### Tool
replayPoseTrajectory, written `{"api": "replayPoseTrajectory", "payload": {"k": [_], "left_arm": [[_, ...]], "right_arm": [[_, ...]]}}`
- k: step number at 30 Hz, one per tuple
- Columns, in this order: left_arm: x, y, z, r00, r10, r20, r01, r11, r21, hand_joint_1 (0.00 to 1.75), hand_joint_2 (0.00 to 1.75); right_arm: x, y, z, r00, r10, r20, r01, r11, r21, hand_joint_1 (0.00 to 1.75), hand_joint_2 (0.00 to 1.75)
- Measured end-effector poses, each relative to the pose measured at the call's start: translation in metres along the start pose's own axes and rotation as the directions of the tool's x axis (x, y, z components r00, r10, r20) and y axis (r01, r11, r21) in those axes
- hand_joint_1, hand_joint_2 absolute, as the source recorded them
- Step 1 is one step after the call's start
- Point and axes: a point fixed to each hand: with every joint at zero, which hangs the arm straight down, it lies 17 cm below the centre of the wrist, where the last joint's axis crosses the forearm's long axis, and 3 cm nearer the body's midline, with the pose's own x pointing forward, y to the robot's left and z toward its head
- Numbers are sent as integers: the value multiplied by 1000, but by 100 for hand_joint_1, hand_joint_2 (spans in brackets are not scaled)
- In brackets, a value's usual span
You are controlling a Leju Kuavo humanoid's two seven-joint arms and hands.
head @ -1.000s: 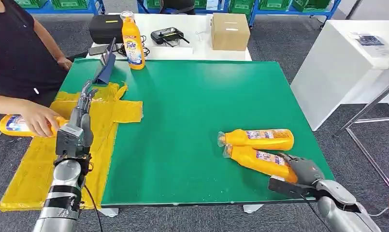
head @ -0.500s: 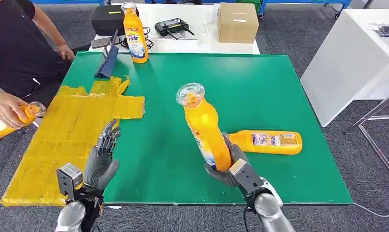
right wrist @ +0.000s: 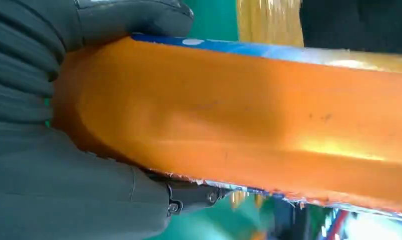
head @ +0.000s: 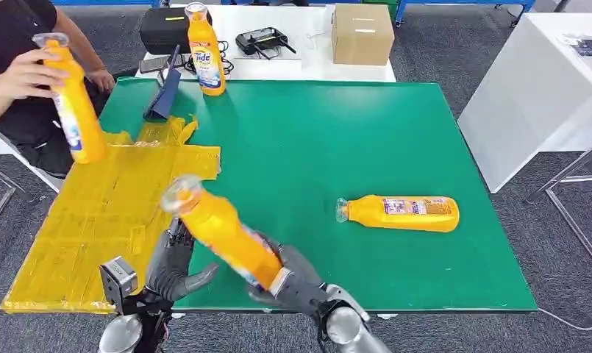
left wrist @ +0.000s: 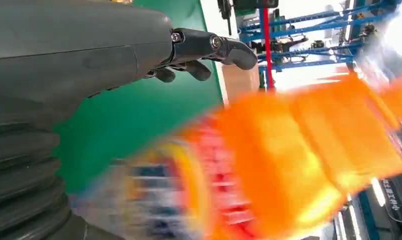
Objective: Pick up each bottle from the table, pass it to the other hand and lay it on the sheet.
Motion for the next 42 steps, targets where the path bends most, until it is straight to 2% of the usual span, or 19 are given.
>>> {"api": "replayPoseTrajectory", "payload": {"k": [5, 7, 10, 11, 23, 34, 35, 38, 42], "left_arm": [[0, 0, 0, 1000, 20, -3, -20, 1000, 1, 0, 175], [1, 0, 0, 998, 61, -8, -61, 998, 6, 0, 175], [-1, 1, 2, 995, 101, -19, -101, 995, 9, 0, 175], [-3, 2, 4, 993, 112, -26, -112, 994, 9, 175, 175], [-17, -6, 20, 989, 125, -82, -129, 990, -51, 175, 175], [-14, -17, 26, 991, 115, -72, -123, 987, -105, 175, 175], [-12, -17, 26, 991, 115, -67, -122, 987, -108, 175, 175], [-11, -19, 26, 993, 100, -61, -107, 988, -116, 175, 175], [1, -18, 24, 998, 63, -18, -65, 992, -107, 175, 175]], "right_arm": [[-15, 23, 1, 999, 5, -46, -2, 998, 65, 175, 175], [-26, 55, 4, 996, 24, -82, -12, 991, 135, 175, 175], [-39, 80, 9, 993, 38, -114, -17, 983, 181, 175, 175], [-43, 87, 10, 992, 44, -122, -19, 980, 197, 175, 175], [-59, 100, 15, 984, 100, -145, -60, 964, 258, 175, 175], [-51, 78, 9, 988, 102, -117, -76, 975, 210, 175, 175], [-48, 75, 8, 988, 104, -110, -80, 976, 204, 0, 175], [-42, 65, 4, 989, 116, -91, -99, 979, 177, 0, 175], [-22, 31, -4, 988, 144, -51, -140, 988, 66, 0, 175]]}}
